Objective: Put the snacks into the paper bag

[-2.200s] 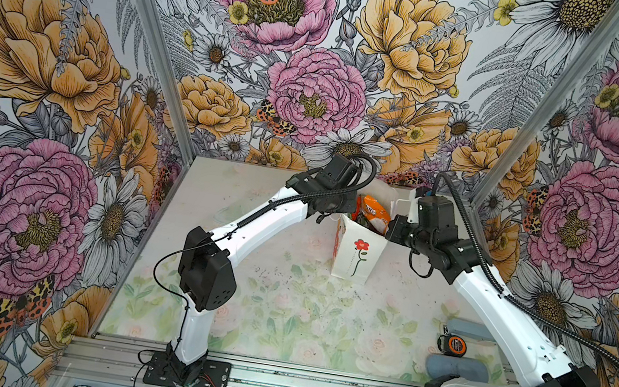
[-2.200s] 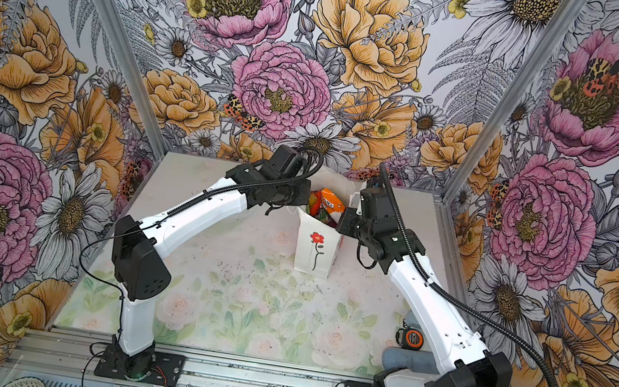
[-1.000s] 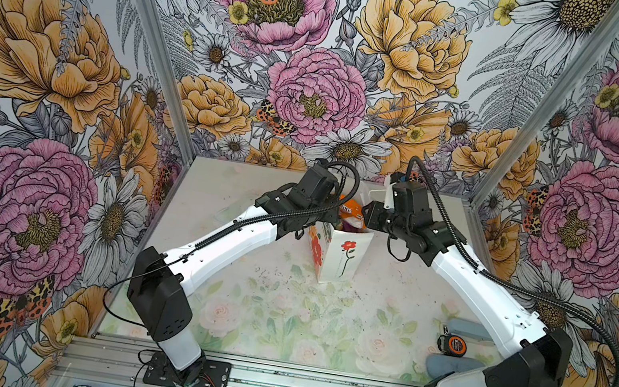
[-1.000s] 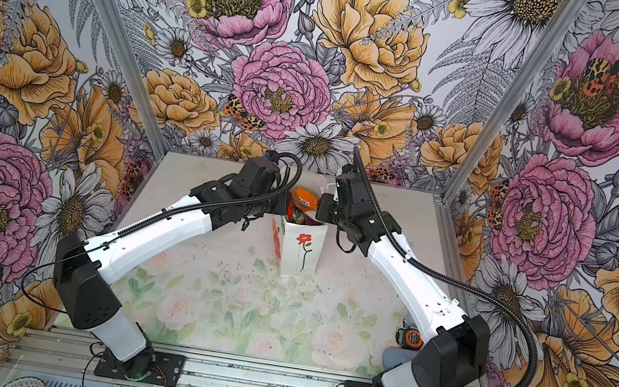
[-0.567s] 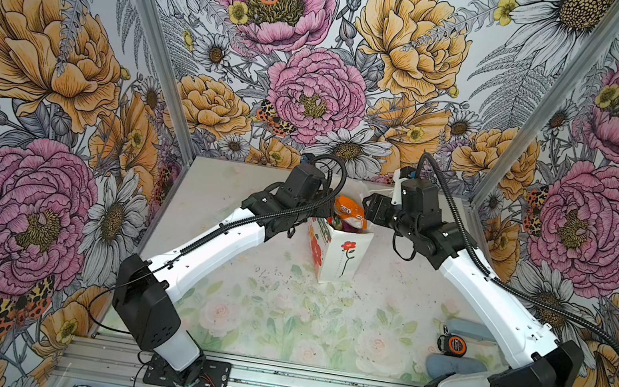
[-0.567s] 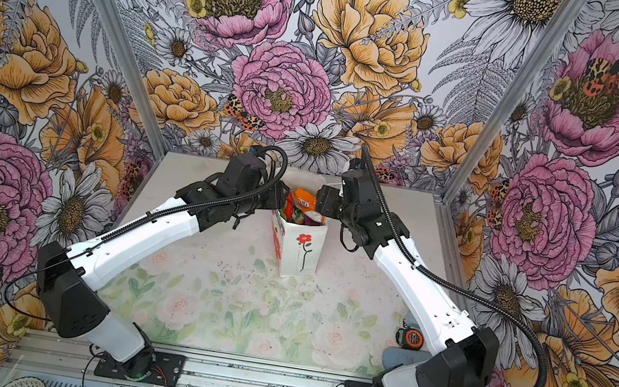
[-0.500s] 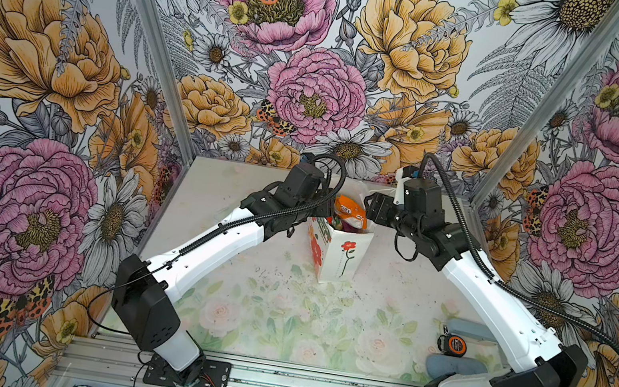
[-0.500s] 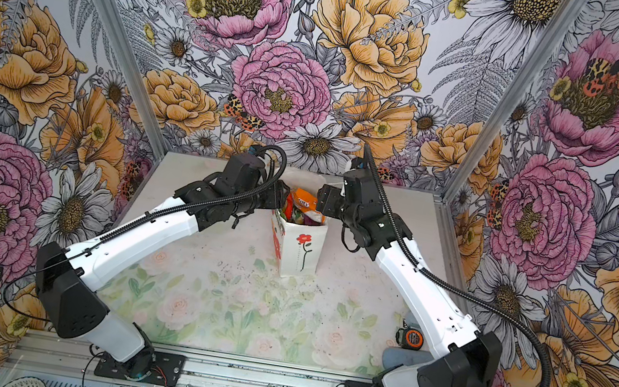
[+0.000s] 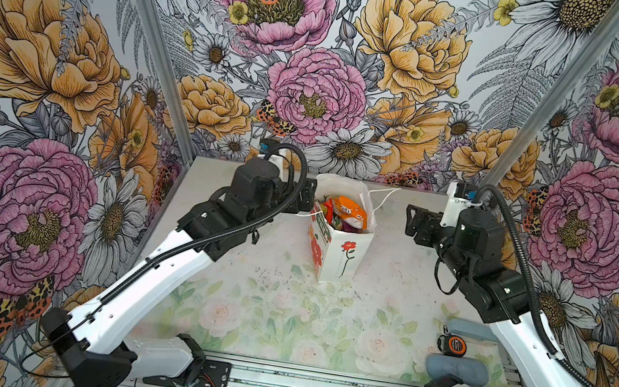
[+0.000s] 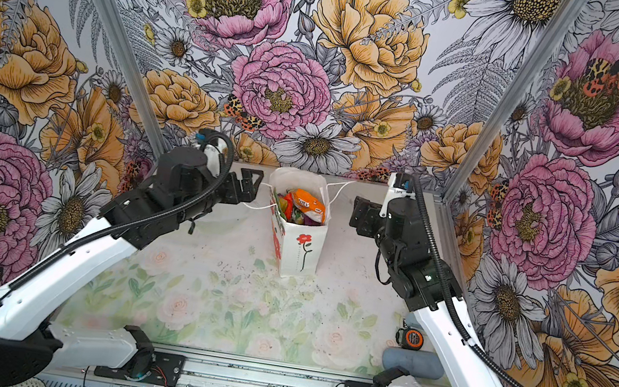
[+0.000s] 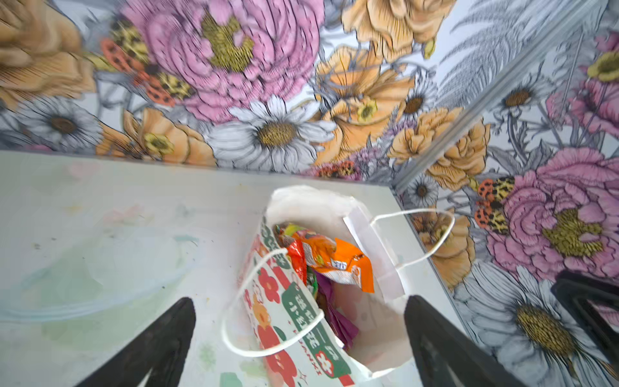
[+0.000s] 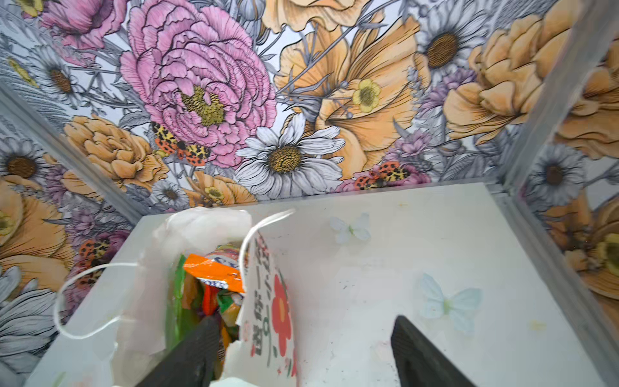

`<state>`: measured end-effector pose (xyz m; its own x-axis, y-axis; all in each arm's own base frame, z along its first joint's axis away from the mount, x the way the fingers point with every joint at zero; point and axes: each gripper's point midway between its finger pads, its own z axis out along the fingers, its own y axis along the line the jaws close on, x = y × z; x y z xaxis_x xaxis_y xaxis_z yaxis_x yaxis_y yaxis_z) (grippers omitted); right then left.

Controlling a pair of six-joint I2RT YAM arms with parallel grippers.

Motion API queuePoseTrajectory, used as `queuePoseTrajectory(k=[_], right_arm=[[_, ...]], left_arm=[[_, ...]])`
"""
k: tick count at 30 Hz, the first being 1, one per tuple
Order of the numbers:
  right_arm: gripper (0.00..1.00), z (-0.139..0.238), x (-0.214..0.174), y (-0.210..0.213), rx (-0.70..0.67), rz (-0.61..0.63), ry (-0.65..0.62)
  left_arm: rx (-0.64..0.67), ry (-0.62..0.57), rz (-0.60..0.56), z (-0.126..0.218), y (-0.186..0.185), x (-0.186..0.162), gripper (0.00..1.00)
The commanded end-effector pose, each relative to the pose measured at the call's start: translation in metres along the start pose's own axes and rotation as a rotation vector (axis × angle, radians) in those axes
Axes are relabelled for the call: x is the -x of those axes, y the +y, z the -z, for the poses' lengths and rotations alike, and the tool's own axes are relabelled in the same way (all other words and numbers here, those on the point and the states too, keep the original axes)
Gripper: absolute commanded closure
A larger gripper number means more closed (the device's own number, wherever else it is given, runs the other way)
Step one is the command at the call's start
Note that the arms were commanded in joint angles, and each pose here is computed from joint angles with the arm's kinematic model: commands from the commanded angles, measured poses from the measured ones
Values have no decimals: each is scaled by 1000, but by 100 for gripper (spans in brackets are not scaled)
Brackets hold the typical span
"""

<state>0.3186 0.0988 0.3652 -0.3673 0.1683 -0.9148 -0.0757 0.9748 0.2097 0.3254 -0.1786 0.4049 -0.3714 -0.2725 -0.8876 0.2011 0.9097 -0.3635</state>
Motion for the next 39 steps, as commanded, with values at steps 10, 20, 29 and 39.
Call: queuePoseTrajectory(k=[10,20,29,39], right_arm=[[18,-7,-62,-68,-223,72,-23],[16,-34,-112,-108,-383,151,-130],[12,-73,-148,-137,-545,273,-127],[10,-108,-173,-136,-479,372,-95]], left_arm=[[402,-276,-53,58,132,-49,1],[509,-298,-238,23,182,-124,1],[543,-226,-272,-14,226,-131,1],[514,-223,-373,-40,254,-157,1]])
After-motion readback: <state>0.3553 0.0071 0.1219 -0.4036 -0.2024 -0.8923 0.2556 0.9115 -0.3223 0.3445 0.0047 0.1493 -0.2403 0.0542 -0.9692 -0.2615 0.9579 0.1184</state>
